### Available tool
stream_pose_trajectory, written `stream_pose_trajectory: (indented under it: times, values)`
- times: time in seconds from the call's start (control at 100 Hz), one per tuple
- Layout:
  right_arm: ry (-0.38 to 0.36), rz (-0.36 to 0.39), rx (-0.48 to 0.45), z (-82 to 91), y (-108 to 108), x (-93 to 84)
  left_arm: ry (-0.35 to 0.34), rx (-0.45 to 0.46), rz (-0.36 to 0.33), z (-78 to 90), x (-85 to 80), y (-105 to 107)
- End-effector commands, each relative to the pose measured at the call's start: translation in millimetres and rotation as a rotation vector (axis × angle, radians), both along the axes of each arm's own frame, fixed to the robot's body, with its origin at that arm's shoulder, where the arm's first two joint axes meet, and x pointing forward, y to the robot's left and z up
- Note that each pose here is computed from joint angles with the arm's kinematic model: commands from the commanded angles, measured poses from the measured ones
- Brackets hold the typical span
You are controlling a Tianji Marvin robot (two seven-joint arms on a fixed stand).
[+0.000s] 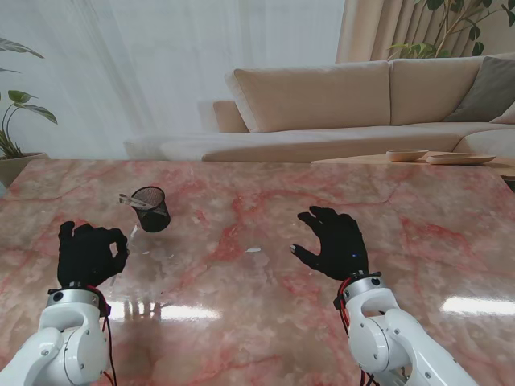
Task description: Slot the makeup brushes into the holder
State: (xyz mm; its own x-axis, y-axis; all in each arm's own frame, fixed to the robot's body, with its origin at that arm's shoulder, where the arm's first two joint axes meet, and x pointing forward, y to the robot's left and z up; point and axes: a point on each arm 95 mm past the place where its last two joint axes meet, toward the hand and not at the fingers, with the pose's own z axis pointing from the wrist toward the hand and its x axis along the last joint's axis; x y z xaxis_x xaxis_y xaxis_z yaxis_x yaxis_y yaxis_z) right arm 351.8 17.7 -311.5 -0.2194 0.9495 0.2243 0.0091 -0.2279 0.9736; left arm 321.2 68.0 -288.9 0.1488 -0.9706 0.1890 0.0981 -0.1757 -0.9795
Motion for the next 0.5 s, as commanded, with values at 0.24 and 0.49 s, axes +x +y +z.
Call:
stream_pose_trajectory:
  times: [0.24,0.49]
  values:
    - [0.028,-0.002,-0.01,-3.2,0,-0.8,-0.121,-0.054,0.012,32.1,18.3,0]
    - [0.038,-0.002,-0.018,-2.7,0,0.3,-0.193,-0.094,0.026,51.3,39.9,1]
